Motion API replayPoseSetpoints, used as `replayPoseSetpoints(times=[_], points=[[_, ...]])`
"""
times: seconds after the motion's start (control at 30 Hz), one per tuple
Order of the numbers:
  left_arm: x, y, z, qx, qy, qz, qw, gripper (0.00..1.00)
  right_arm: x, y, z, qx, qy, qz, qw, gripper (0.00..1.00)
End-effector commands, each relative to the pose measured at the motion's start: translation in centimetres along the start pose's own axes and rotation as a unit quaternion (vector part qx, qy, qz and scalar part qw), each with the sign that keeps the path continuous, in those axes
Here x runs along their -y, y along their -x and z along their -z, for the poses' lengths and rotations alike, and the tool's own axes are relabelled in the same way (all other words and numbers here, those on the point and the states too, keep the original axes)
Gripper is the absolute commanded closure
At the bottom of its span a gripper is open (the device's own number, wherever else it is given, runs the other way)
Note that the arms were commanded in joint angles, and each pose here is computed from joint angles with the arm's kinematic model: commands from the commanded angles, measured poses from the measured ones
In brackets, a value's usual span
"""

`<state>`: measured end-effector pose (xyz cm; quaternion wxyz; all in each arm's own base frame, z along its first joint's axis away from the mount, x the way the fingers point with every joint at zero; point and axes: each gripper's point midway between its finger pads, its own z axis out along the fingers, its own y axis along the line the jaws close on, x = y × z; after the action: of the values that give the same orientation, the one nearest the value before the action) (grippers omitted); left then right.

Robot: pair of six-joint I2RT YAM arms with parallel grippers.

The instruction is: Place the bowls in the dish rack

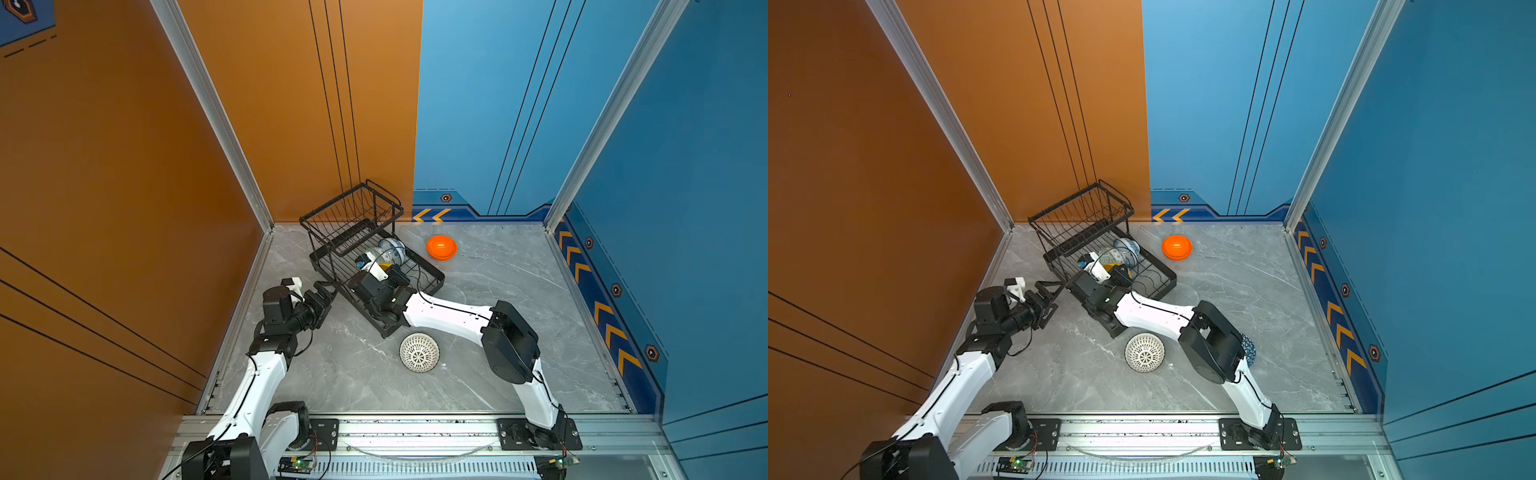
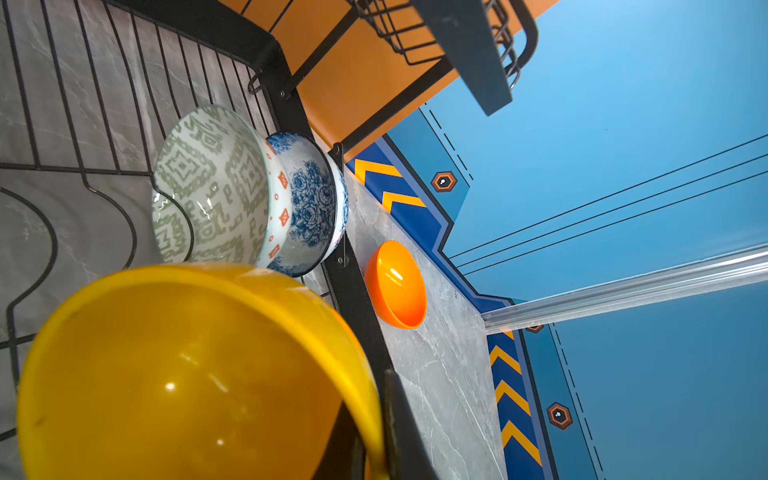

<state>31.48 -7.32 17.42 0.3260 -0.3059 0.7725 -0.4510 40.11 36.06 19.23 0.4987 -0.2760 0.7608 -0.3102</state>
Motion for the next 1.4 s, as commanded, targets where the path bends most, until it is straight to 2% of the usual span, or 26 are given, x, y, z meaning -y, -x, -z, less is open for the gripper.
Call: replayPoseSetpoints(times=[0.0, 0.1, 0.27, 0.5, 0.8, 1.03, 1.17, 1.37], points=[[-0.2, -1.7, -1.0, -0.032, 0.0, -0.011, 0.999, 0.02, 1.2, 1.2, 0.3, 0.003, -0.009, -0.021, 1.0, 1.0], [-0.1, -2.9, -2.1, -0.053, 0.008, -0.024, 0.998, 0.01, 2.0, 2.1, 0.9, 0.006, 0.01, -0.053, 0.999, 1.0], [1.1, -3.9, -3.4, -0.064, 0.012, -0.054, 0.996, 0.12, 3.9, 2.7, 2.5, 0.009, 0.041, -0.097, 0.994, 1.0], [2.5, -3.8, -5.5, -0.066, 0.004, -0.066, 0.996, 0.33, 5.7, 2.7, 4.1, 0.012, 0.065, -0.128, 0.99, 1.0], [5.2, -4.3, -6.6, -0.058, -0.021, -0.084, 0.995, 0.36, 6.4, 2.8, 4.7, 0.013, 0.076, -0.139, 0.987, 1.0], [5.8, -4.3, -6.4, -0.054, -0.035, -0.08, 0.995, 0.41, 6.0, 2.7, 4.2, 0.007, 0.076, -0.139, 0.987, 1.0], [6.1, -4.4, -6.4, -0.055, -0.04, -0.078, 0.995, 0.49, 5.8, 2.7, 3.9, 0.004, 0.072, -0.139, 0.988, 1.0], [6.3, -3.9, -5.5, -0.038, -0.044, -0.081, 0.995, 0.49, 5.6, 2.3, 3.1, -0.005, 0.071, -0.137, 0.988, 1.0]])
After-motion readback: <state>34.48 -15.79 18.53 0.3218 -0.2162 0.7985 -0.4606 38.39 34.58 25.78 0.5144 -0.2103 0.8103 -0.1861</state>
